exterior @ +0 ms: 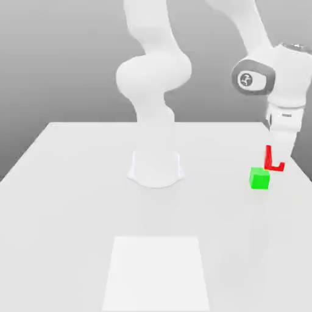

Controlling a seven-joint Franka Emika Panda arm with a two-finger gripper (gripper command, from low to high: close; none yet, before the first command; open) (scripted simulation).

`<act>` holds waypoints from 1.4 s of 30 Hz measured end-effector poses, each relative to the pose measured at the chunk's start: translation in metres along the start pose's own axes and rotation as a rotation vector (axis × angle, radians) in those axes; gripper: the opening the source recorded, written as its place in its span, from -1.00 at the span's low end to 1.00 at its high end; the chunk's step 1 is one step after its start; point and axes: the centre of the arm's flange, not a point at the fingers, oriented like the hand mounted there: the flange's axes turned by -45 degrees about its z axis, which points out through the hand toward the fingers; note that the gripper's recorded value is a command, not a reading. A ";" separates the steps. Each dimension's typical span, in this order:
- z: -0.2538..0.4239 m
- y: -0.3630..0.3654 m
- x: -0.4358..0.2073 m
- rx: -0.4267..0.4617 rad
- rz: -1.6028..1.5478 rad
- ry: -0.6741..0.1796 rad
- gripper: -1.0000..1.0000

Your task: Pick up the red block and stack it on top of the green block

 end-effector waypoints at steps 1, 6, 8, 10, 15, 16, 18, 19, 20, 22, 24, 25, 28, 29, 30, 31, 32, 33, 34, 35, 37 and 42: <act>0.000 -0.018 -0.003 -0.008 -0.037 -0.002 -1.00; 0.003 -0.032 -0.005 -0.029 -0.073 0.004 -1.00; 0.005 -0.032 -0.004 -0.035 -0.073 0.007 -1.00; 0.007 -0.031 -0.003 -0.040 -0.074 0.009 -1.00; 0.013 -0.030 -0.001 -0.051 -0.075 0.012 -1.00; 0.015 -0.029 -0.001 -0.052 -0.075 0.012 -1.00; 0.018 -0.029 -0.001 -0.055 -0.075 0.012 -1.00; 0.020 -0.029 0.000 -0.056 -0.075 0.012 -1.00; 0.022 -0.029 0.000 -0.057 -0.075 0.012 -1.00; 0.025 -0.028 0.000 -0.058 -0.075 0.011 -1.00; 0.029 -0.028 0.000 -0.058 -0.076 0.009 -1.00; 0.031 -0.028 0.000 -0.058 -0.076 0.009 -1.00; 0.037 -0.028 -0.001 -0.057 -0.076 0.006 -1.00; 0.039 -0.028 -0.001 -0.056 -0.076 0.006 -1.00; 0.041 -0.028 -0.001 -0.055 -0.076 0.005 -1.00; 0.043 -0.028 -0.001 -0.053 -0.076 0.004 -1.00; 0.045 -0.028 -0.002 -0.052 -0.076 0.003 -1.00; 0.047 -0.028 -0.002 -0.050 -0.076 0.002 -1.00; 0.049 -0.029 -0.002 -0.048 -0.076 0.002 -1.00; 0.051 -0.029 -0.003 -0.046 -0.076 0.001 -1.00; 0.055 -0.029 -0.004 -0.042 -0.075 -0.001 -1.00; 0.064 -0.031 -0.006 -0.028 -0.074 -0.003 -1.00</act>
